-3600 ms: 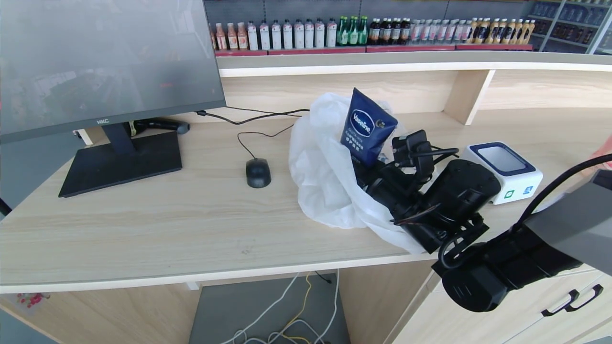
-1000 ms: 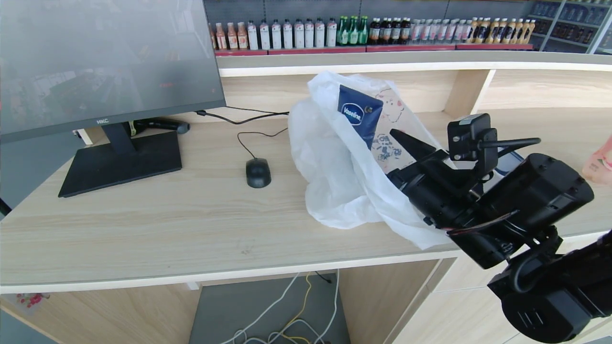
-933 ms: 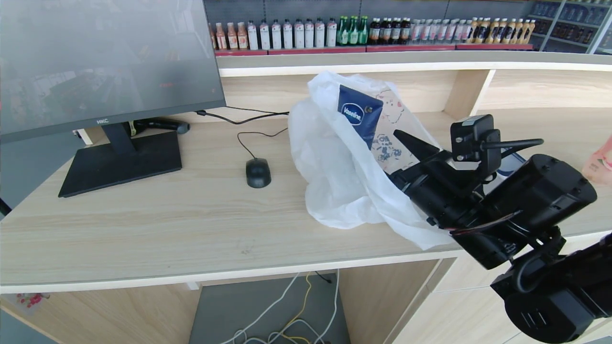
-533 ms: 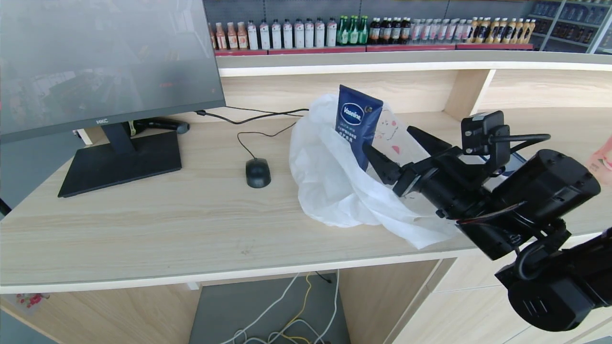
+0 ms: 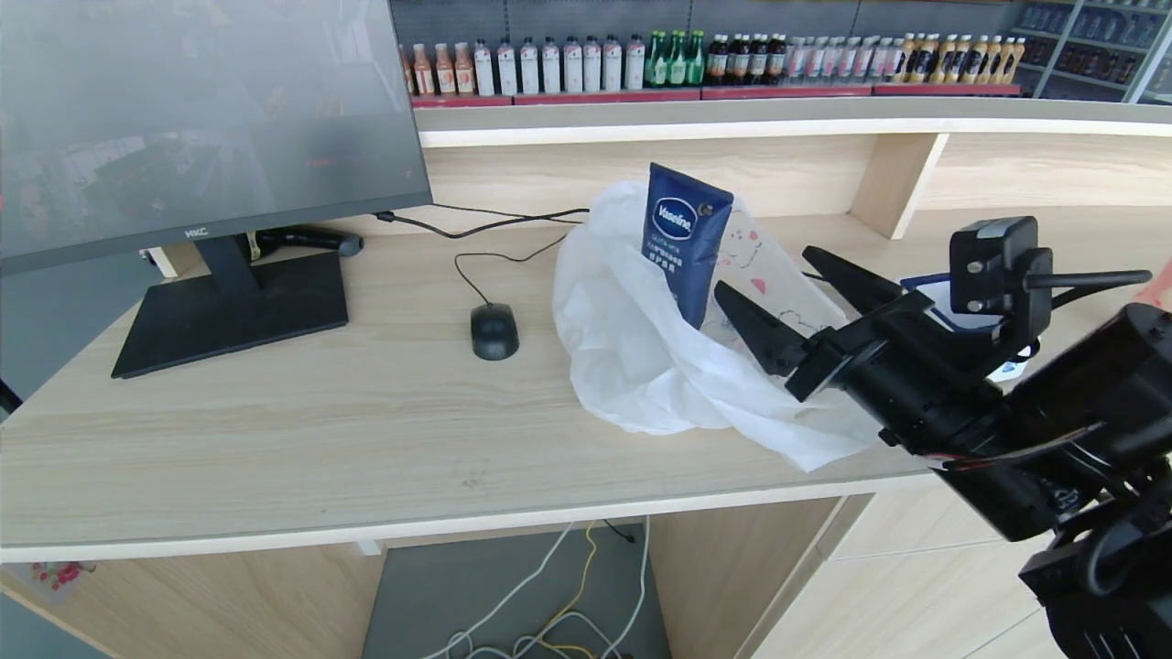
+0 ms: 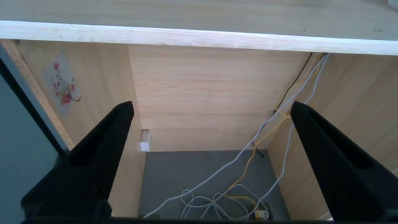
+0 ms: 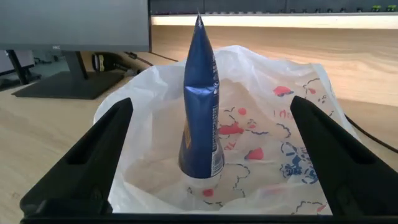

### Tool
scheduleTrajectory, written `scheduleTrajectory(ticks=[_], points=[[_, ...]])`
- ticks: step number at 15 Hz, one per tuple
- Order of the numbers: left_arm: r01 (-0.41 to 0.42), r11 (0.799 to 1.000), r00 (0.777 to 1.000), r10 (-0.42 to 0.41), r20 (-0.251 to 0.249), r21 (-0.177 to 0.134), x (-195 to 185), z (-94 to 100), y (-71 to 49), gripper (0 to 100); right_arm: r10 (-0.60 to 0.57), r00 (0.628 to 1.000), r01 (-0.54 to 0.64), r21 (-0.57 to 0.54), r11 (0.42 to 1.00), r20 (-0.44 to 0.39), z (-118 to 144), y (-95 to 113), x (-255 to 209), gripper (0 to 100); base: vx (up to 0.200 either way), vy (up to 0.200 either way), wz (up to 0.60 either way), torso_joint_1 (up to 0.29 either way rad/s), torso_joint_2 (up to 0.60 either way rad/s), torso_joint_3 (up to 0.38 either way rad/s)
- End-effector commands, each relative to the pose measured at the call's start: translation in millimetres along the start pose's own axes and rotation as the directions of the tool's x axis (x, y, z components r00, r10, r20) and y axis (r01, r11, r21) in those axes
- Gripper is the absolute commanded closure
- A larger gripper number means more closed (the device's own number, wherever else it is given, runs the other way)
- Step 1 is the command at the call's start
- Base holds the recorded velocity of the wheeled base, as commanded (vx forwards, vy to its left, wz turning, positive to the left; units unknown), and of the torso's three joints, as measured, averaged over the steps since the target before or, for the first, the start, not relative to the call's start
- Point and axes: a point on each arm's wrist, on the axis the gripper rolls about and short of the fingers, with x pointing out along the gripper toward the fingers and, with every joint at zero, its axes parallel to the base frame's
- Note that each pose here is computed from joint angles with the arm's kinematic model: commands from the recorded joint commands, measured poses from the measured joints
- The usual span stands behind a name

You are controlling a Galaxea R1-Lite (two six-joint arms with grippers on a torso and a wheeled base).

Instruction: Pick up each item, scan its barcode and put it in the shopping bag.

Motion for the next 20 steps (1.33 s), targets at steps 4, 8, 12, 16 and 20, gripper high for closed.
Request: scheduleTrajectory(ticks=[4,8,12,16,20], points=[[-0.002,1.000,1.000,0.002,0.000,0.000,0.0,0.0,0.0,0,0.026,1.000,-0.025,0.010,1.000,-0.012,3.5,7.4,-13.1,0,-0.150,0.000,0.00,0.004,0.00,0.002],[-0.002,1.000,1.000,0.002,0.000,-0.003,0.0,0.0,0.0,0,0.023,1.000,-0.023,0.010,1.000,0.000,5.6,7.2,-11.0,0,0.000,0.000,0.00,0.000,0.00,0.000],[-0.002,1.000,1.000,0.002,0.000,-0.002,0.0,0.0,0.0,0,0.020,1.000,-0.020,0.008,1.000,-0.003,6.2,6.8,-13.6,0,0.000,-0.200,0.00,0.007,0.00,0.000],[-0.002,1.000,1.000,0.002,0.000,-0.002,0.0,0.0,0.0,0,0.021,1.000,-0.021,0.008,1.000,-0.015,8.0,6.9,-23.5,0,0.000,-0.200,0.00,0.011,0.00,0.004],[0.000,1.000,1.000,0.000,0.000,0.000,0.0,0.0,0.0,0,0.023,1.000,-0.023,0.008,1.000,-0.014,9.9,6.9,-26.5,0,0.000,-0.200,0.00,0.006,0.00,0.001]])
